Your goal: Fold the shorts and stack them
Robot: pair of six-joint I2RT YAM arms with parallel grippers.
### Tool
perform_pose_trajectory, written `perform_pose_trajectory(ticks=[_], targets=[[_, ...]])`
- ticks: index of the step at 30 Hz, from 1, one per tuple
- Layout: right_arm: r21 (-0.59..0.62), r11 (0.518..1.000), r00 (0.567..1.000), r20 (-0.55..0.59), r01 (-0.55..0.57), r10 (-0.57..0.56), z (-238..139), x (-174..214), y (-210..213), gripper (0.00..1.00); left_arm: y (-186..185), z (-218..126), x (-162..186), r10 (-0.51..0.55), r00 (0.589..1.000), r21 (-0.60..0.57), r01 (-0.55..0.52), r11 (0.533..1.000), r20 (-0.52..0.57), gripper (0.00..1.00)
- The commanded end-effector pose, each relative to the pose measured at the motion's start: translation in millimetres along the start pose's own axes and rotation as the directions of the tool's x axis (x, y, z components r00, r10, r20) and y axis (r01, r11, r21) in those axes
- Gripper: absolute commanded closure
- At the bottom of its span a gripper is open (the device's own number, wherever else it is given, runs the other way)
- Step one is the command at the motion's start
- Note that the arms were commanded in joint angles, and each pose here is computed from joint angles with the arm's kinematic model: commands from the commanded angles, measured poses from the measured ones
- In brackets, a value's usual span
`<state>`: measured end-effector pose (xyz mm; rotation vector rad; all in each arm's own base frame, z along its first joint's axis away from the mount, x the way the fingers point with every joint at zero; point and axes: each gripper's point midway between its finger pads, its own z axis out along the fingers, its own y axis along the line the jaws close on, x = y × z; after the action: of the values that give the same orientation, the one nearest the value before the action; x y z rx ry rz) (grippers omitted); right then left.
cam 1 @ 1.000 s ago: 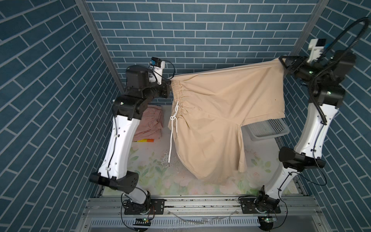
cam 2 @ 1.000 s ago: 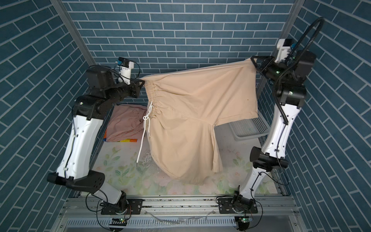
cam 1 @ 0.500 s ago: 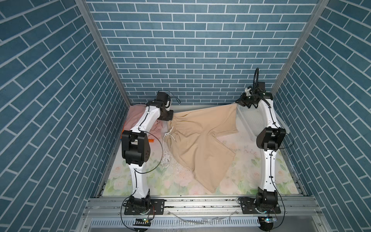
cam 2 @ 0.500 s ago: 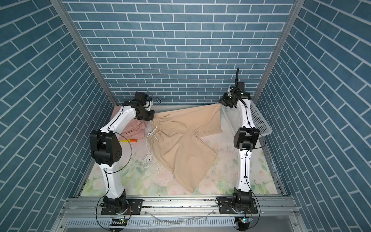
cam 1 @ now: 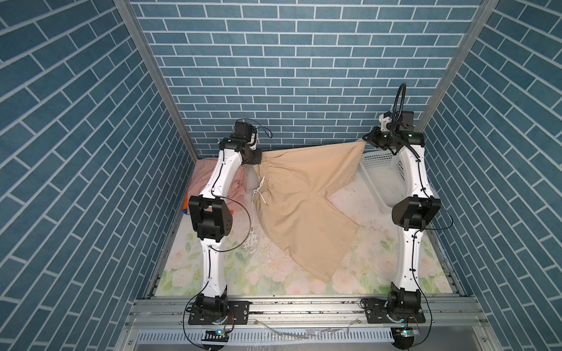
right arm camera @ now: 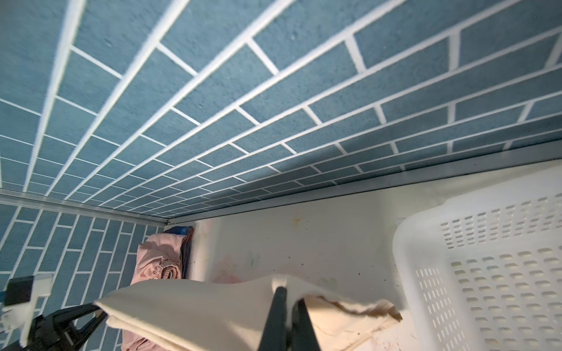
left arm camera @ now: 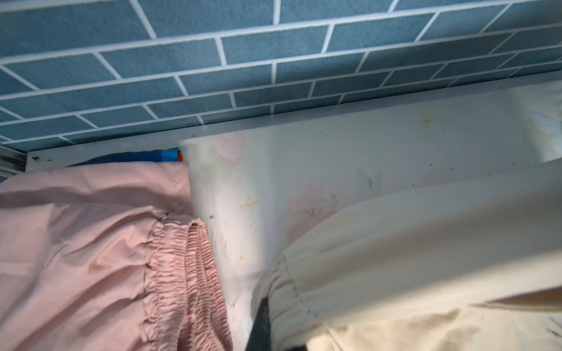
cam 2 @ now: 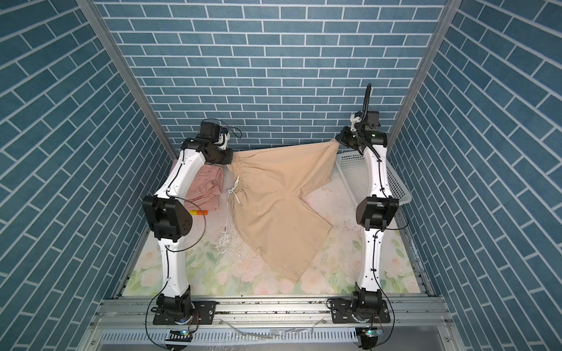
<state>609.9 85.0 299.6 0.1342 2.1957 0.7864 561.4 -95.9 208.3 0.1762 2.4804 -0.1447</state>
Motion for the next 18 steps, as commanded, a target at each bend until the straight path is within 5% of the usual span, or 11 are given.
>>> perform_pose_trajectory(ticks=[1, 10, 18], targets=[[0.091, 0.991, 0.989, 0.105, 0.093, -0.103, -53, -30, 10, 1.0, 50, 7, 30, -0.066, 0.992, -0.129, 0.051, 0.99, -0.112, 0.97], [0.167, 0.969, 0.98, -0.107, 0.185, -0.169, -89, 85, 65, 1.0, 54, 5, 53, -0.171, 0.975, -0.063, 0.164, 0.985, -0.143, 0.9], [0.164, 0.98, 0.955, -0.29, 0.117, -0.065, -100, 266, 59, 1.0, 47, -8, 95, -0.231, 0.958, -0.009, 0.233, 0.972, -0.17, 0.85]])
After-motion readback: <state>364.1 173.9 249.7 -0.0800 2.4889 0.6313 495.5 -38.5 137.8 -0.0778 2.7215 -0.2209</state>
